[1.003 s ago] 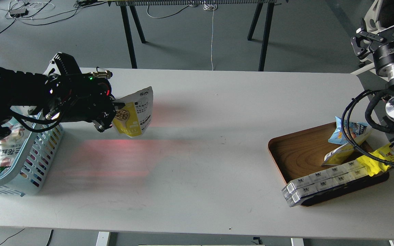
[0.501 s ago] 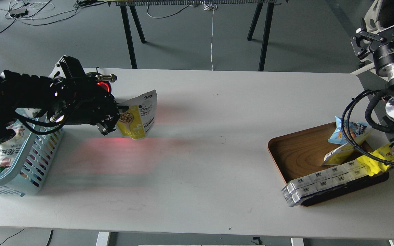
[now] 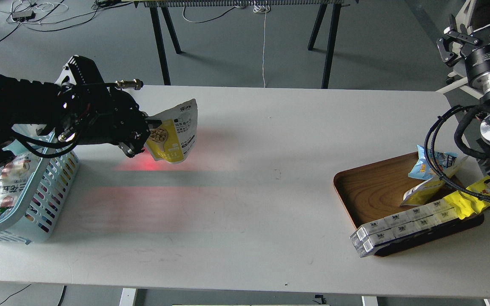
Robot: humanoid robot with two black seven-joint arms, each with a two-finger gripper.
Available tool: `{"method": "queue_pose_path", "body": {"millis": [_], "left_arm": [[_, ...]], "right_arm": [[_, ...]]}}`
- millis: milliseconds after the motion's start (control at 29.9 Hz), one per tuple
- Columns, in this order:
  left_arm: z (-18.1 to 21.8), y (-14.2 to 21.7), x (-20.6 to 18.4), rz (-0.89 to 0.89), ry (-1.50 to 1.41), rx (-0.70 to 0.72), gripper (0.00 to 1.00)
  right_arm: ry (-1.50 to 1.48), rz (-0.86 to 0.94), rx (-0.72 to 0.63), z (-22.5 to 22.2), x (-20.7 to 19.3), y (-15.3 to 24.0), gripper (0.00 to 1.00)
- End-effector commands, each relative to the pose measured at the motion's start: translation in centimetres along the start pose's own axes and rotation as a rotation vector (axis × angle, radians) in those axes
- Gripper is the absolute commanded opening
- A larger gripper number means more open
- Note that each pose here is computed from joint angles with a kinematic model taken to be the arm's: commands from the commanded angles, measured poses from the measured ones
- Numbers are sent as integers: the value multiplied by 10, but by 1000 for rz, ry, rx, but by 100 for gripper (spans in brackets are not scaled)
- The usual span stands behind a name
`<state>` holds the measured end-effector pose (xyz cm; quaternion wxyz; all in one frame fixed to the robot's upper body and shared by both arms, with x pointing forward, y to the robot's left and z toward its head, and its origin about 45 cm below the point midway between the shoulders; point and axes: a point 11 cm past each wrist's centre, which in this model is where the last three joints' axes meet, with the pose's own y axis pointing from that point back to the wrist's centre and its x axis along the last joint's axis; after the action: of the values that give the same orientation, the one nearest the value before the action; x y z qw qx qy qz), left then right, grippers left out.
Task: Scan snack and place in basket
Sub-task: 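Hold the packet in front of the scanner's red beam with the left gripper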
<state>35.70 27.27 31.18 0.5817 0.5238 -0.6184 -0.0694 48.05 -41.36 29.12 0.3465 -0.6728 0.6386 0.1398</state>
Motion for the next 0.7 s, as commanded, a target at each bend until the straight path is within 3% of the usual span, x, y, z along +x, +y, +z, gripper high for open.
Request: {"method": "queue_pose_path", "body": {"millis": [0, 669], "left_arm": [[-3, 1, 1, 1, 2, 4, 0], [-27, -7, -25, -57, 70, 64, 0]], "right_arm": [[-1, -1, 2, 0, -1, -1, 99], [0, -2, 2, 0, -1, -1, 99]]}}
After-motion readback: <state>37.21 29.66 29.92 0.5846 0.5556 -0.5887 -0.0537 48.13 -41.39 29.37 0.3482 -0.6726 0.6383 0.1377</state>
